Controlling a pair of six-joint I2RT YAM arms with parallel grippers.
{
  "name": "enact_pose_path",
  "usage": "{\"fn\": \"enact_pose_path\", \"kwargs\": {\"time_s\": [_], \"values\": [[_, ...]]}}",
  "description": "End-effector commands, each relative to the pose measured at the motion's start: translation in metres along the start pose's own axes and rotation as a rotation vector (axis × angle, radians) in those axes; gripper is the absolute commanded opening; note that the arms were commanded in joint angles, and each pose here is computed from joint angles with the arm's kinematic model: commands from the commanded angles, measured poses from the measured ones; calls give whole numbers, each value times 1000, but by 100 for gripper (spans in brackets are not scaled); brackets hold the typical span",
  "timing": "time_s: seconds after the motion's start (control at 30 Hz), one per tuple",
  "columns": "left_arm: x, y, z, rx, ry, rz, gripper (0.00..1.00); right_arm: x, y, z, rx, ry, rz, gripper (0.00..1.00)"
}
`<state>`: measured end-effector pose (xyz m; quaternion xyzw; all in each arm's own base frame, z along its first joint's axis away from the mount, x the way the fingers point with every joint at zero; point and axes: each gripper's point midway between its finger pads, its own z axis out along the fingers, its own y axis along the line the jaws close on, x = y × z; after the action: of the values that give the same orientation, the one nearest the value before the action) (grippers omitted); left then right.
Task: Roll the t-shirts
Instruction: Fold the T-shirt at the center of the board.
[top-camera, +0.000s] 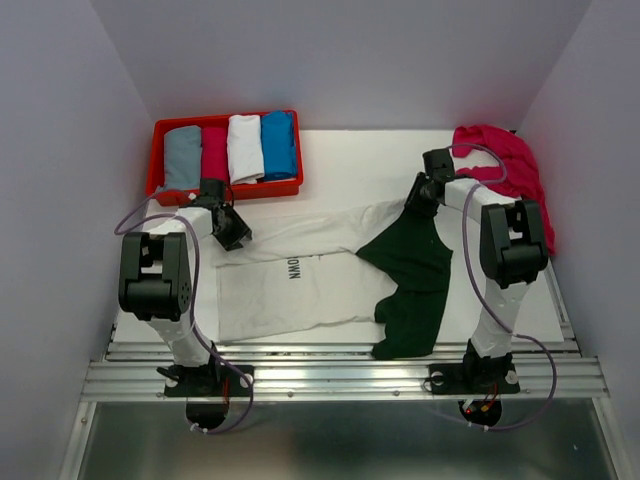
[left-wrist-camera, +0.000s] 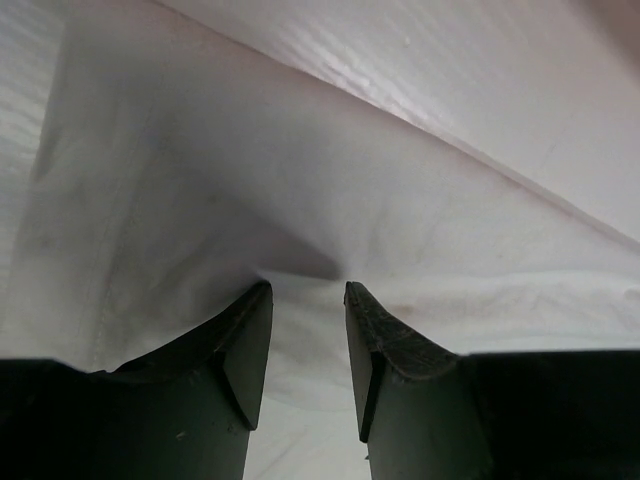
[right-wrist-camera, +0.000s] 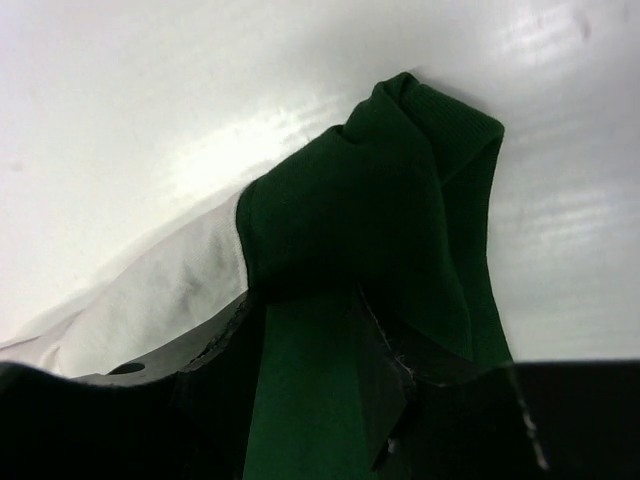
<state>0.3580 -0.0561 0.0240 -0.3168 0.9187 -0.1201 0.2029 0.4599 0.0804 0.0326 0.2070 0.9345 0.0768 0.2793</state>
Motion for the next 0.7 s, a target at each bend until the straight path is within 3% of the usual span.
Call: {"fn": "enact_pose_path", "kwargs": {"time_s": [0.0, 0.2, 0.37, 0.47, 0.6, 0.67], "values": [[-21, 2, 15, -52, -25, -3, 46, -15, -20, 31, 107, -35, -35, 46], [-42, -14, 17, -48, -44, -2, 46, -70, 13, 24, 69, -95, -66, 45], [-46, -20, 1, -15, -69, 10, 46, -100, 40, -43, -53, -191, -73, 48], [-47, -23, -20, 10, -98, 31, 46, -91, 37, -85, -97, -219, -74, 50], [-50, -23, -51, 27, -156, 59, 47, -32, 47, -125, -149, -195, -148, 51], [-50, -23, -68, 44, -184, 75, 47, 17, 51, -130, -145, -138, -224, 49]]}}
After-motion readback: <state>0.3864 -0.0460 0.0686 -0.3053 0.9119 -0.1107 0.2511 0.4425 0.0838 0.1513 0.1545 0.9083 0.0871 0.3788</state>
